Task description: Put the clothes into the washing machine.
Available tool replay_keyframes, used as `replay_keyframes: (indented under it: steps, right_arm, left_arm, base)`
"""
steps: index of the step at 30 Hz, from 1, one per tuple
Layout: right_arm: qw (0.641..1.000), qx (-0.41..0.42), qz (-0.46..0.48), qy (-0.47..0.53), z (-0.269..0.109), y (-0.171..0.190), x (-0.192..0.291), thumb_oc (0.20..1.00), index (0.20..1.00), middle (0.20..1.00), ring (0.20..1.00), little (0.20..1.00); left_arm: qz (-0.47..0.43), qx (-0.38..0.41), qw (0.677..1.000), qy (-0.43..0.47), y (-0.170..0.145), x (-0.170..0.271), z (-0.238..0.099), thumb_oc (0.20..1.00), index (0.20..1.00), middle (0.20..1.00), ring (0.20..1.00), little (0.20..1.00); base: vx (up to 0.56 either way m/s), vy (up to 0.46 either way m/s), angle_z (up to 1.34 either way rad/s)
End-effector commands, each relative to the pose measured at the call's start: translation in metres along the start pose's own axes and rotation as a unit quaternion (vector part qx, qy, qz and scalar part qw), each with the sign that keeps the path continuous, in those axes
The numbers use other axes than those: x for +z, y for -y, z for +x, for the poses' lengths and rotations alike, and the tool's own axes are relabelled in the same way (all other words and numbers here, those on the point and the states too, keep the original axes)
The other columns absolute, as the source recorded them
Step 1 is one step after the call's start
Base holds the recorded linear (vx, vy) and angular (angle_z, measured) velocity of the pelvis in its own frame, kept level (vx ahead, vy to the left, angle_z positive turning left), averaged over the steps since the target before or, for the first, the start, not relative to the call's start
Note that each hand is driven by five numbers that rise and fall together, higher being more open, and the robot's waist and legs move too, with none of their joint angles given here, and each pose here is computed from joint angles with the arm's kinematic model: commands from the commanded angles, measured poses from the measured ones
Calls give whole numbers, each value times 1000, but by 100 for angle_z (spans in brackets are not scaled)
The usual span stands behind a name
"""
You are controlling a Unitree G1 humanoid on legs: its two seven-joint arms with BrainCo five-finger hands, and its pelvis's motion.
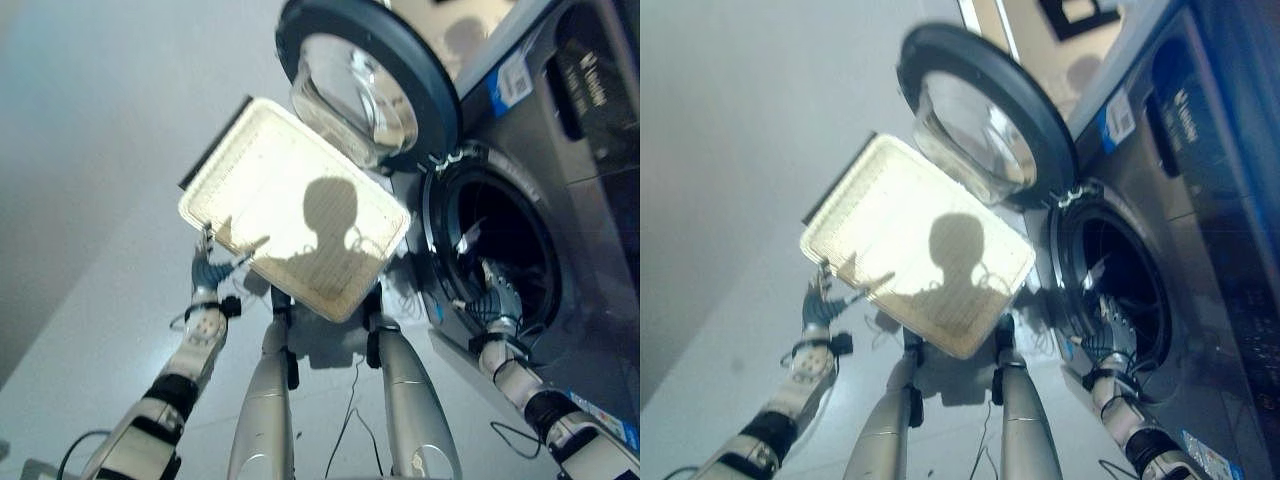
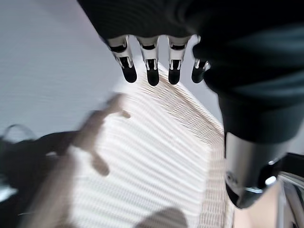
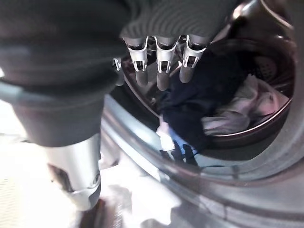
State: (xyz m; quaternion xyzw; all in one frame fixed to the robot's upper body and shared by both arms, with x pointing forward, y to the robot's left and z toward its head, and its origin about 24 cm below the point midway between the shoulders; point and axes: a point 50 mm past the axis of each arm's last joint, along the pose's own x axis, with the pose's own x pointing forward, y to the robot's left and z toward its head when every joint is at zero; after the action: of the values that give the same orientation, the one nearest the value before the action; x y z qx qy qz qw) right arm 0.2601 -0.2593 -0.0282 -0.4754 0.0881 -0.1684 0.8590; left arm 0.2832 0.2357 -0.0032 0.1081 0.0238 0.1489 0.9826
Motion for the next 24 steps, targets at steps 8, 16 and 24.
replay_keyframes:
  steps: [8, 16, 24]
  right_arm:
    - [961, 209, 61, -172, -75, -38, -79, 1000, 1000, 1000, 1000, 1000]
    - [837, 345, 139, -401, -154, -66, -124, 1000, 1000, 1000, 1000, 1000]
    - [795, 357, 97, -481, -178, -66, -137, 1000, 1000, 1000, 1000, 1000]
  left_arm:
    - [109, -96, 963, -226, -35, -101, -79, 1000, 1000, 1000, 1000, 1000]
    - [110, -140, 891, -418, -50, -154, -156, 1000, 1000, 1000, 1000, 1000]
    - [93, -158, 861, -473, -46, -164, -177, 1000, 1000, 1000, 1000, 1000]
  base:
    - [138, -9, 14]
    - [177, 15, 6]
    - [66, -1, 4]
